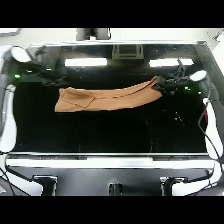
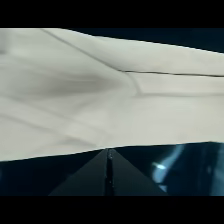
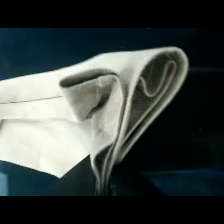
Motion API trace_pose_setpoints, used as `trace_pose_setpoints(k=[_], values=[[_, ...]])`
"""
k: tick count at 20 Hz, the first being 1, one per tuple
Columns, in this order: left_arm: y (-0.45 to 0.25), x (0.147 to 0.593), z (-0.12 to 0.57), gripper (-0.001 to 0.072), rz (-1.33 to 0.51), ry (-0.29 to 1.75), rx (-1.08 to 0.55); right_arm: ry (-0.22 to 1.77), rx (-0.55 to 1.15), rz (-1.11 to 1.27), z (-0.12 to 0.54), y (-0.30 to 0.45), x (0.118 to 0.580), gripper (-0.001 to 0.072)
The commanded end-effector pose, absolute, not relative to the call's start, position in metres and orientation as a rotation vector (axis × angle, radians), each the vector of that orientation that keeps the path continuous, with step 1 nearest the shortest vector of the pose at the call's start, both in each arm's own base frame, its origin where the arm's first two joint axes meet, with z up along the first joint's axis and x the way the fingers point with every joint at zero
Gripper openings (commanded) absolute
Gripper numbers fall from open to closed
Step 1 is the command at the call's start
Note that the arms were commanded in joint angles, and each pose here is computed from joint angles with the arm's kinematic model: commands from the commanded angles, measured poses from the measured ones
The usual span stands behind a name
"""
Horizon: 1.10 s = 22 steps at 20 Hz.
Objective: Fold the clothes and pants, and hang the long-sleeved shirts on hangers.
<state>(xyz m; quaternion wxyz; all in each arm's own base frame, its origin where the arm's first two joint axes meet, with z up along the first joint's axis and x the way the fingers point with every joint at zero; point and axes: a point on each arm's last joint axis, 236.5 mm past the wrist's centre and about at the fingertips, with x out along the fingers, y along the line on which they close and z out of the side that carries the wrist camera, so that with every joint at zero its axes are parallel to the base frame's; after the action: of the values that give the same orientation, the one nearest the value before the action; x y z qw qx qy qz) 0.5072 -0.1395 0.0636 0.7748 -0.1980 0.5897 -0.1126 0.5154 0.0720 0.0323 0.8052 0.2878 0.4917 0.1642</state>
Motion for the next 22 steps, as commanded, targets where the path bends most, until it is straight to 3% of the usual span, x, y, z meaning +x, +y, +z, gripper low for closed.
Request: trace_pose_setpoints(k=[1,6,9,18,22], values=[[-0.239,0.499,0.027,0.0018,-0.301,1.337,-0.508,1.022,0.577,0.321,0.079,0.067,0.496,0.0030],[-0.389,0.449,-0.024,0.0018,-0.499,1.473,-0.646,0.999,0.561,0.322,0.123,0.069,0.470,0.0030],[-0.444,0.430,-0.040,0.0017,-0.557,1.508,-0.758,0.999,0.546,0.336,0.139,0.072,0.455,0.0030],[-0.514,0.388,-0.068,0.0017,-0.580,1.588,-0.900,0.994,0.507,0.370,0.167,0.078,0.426,0.0030],[-0.519,0.381,-0.063,0.0017,-0.610,1.589,-0.881,0.990,0.528,0.392,0.171,0.084,0.426,0.0030]])
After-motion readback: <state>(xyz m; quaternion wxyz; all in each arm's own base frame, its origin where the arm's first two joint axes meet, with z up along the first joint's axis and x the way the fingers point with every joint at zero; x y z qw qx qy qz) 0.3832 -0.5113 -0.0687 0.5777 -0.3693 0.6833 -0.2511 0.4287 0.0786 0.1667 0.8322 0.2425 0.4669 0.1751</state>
